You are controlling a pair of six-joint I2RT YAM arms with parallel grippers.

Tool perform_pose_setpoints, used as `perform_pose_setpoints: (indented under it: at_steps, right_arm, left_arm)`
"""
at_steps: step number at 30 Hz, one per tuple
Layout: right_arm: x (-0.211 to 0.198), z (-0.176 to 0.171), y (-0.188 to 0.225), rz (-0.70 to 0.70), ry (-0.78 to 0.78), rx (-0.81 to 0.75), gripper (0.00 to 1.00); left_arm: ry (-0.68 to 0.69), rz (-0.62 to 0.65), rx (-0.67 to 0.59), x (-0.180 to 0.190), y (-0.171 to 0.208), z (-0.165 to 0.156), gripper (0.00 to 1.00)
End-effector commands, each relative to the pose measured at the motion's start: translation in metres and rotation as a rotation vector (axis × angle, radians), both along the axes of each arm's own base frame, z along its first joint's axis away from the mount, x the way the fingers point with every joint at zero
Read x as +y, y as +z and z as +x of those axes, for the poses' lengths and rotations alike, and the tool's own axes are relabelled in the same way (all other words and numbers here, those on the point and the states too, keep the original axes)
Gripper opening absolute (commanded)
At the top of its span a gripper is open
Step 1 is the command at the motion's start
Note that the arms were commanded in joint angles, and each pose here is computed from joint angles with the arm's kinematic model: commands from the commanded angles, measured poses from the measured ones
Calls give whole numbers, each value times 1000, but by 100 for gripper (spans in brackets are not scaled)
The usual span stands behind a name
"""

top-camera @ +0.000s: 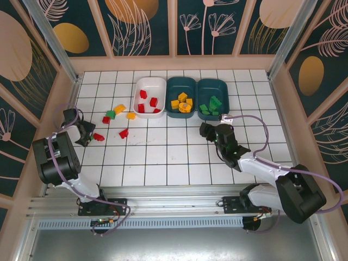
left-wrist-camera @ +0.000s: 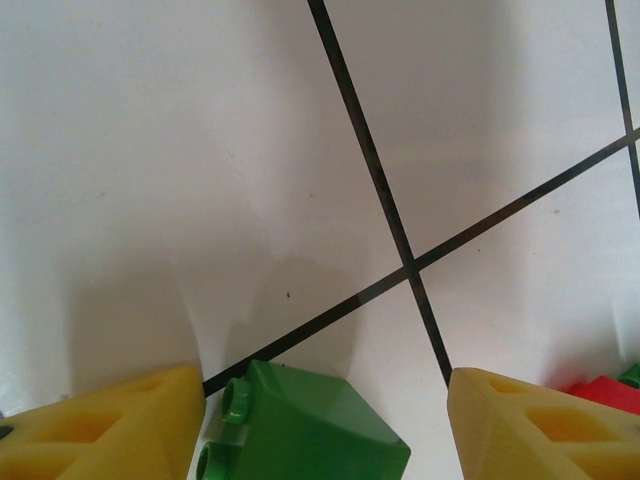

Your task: Sort the legos into containers by color

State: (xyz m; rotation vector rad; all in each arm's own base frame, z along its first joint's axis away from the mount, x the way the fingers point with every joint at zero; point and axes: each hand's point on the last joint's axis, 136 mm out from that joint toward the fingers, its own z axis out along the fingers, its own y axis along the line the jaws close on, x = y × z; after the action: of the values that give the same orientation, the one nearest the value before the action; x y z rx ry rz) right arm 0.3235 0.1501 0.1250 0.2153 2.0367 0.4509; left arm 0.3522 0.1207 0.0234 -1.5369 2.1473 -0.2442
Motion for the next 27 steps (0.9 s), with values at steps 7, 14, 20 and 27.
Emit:
perform_pose_setpoints:
  at_steps: [7,14,20,27]
  right_arm:
    - [5,8,15,6,-2,-34,77]
    - [5,8,13,3,-2,-30,77]
    - [5,8,13,5,-1,-30,77]
    - [5,8,13,5,-4,-30,77]
  left_arm:
    - [-38,-49,21,-14,-18,-16,46]
    - [-40,-45,6,-15,-12,-20,42]
    - [-47,-15,-54,-14,16,-16,40]
    - [-58,-11,-90,-16,33,-15,39]
